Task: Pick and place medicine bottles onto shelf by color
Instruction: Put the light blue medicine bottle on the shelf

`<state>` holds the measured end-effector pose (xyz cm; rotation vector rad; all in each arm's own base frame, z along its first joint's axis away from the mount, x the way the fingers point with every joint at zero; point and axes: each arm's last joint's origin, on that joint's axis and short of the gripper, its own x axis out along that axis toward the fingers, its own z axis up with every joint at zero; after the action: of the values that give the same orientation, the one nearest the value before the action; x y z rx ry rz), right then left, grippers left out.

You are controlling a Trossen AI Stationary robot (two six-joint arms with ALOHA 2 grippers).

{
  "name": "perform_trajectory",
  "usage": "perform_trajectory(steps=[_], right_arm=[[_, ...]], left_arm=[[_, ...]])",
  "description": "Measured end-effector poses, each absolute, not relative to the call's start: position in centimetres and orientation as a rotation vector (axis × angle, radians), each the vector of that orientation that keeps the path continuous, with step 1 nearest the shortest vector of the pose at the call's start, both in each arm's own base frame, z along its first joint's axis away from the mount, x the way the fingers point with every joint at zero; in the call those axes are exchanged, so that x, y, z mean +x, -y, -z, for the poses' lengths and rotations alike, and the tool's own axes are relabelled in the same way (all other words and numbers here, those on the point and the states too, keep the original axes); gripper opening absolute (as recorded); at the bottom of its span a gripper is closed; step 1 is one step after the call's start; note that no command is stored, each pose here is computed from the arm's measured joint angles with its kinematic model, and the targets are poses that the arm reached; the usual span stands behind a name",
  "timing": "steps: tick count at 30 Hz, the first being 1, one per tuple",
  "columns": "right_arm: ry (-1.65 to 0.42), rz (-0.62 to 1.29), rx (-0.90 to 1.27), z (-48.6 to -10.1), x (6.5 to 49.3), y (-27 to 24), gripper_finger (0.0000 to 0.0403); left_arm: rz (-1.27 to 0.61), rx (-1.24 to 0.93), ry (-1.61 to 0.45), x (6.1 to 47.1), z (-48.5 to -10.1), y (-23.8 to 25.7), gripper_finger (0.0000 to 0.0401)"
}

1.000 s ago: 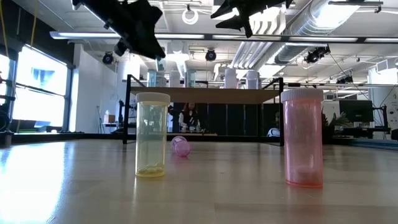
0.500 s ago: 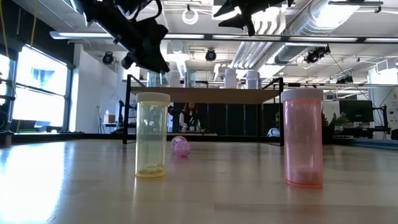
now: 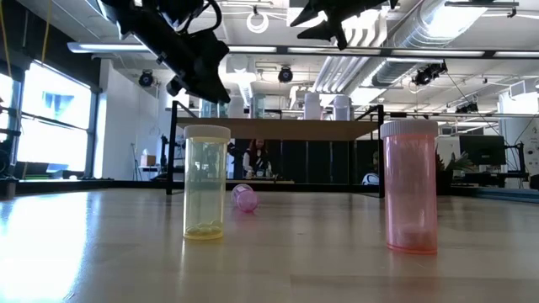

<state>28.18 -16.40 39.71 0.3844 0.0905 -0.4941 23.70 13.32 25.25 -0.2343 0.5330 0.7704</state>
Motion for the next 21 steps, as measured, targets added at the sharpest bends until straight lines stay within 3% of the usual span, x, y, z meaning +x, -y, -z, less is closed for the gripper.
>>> perform_trajectory(steps=[14, 21], right_arm=[[-0.180, 0.477, 0.406, -38.9, 28.1, 16.2, 0.0163], [-0.221, 0.437, 0.415, -38.6, 28.1, 15.8, 0.0163]], left_arm=[[-0.777, -0.230, -0.517, 23.8, -25.4, -13.3, 0.0199], [-0.785, -0.229, -0.522, 23.7, -25.6, -13.3, 0.0224]])
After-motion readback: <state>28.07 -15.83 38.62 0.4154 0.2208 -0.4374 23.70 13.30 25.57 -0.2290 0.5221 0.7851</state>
